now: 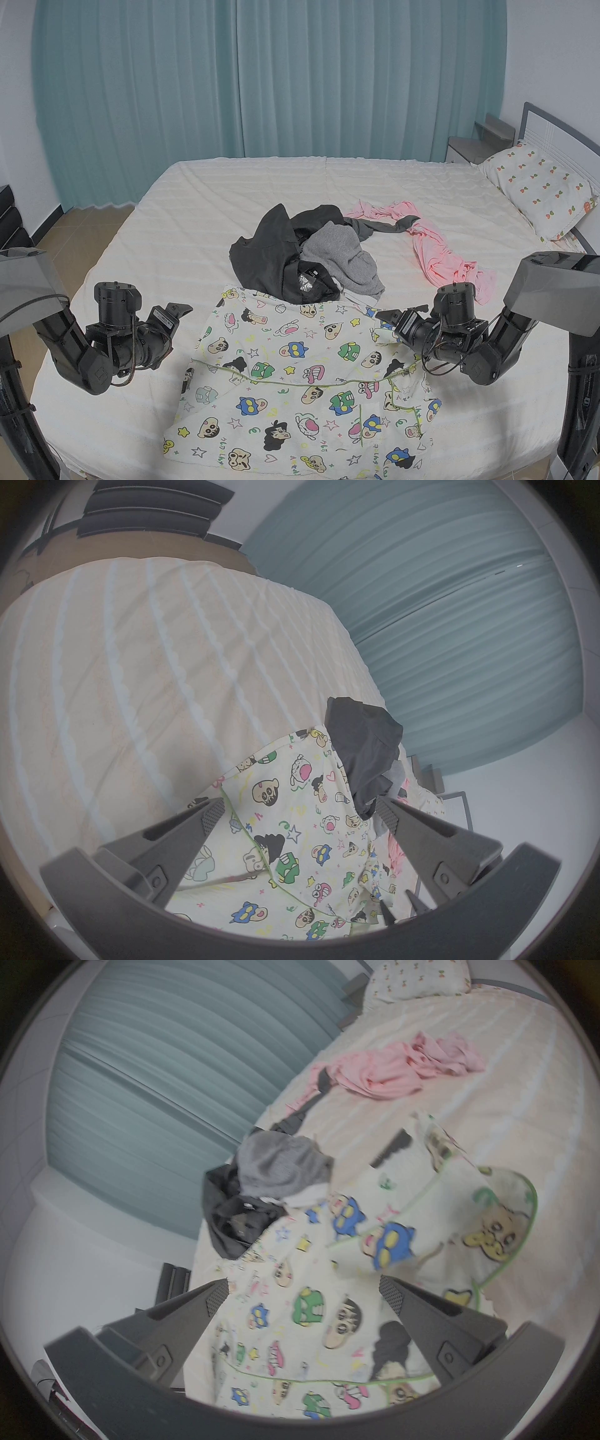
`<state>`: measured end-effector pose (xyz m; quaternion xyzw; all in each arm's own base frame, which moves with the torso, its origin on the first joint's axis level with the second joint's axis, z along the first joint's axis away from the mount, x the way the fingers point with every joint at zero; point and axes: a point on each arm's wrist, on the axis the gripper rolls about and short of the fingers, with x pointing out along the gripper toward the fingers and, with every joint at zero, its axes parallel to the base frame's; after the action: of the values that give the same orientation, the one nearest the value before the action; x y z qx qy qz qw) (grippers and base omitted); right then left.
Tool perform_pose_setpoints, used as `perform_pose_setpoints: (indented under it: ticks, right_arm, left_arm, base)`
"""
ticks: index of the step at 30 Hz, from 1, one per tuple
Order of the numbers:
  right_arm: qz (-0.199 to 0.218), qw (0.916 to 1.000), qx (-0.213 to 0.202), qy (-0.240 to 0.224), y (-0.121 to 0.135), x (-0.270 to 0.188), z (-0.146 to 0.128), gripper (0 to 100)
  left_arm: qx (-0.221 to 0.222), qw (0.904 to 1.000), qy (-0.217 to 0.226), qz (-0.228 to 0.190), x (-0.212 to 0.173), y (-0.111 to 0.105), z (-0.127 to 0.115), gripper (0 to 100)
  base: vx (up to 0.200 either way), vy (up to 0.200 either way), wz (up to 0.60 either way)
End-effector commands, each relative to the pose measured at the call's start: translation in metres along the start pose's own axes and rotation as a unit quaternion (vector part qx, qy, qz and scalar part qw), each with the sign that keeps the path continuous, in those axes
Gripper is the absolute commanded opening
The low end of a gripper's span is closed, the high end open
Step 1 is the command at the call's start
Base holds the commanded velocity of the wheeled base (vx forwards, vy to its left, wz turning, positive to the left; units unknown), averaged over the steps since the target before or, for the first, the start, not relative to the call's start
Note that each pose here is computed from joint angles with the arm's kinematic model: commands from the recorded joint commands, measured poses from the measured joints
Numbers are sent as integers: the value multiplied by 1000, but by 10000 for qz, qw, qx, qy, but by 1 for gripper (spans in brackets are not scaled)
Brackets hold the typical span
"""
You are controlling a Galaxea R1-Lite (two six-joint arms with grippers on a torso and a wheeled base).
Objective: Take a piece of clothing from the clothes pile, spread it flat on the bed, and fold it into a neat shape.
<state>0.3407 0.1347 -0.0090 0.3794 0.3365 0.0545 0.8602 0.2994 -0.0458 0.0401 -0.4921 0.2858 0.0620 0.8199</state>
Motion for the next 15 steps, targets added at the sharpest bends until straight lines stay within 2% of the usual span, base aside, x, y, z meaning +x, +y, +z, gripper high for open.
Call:
perform_pose_setpoints:
  ticks: [1,4,10,15]
  right_arm:
    - [-216,9997,0,66,-10,10,-7,100]
    - [-312,9994,10,-139,-11,22,-2,100]
    - [-493,9987,14,-100,-6,38,3,100]
    - [-366,9982,25,-480,20,65,27,100]
  left_arm:
    - [-50,10000,-5,-60,-5,-1,-2,100]
    - [-54,9999,-11,-133,-4,-1,-4,100]
    - [-33,9999,15,-153,-7,2,-8,100]
    - [-29,9997,-28,-226,-8,2,-8,100]
  base:
    - [0,0,0]
    - [0,0,0]
    - [0,0,0]
    - [0,0,0]
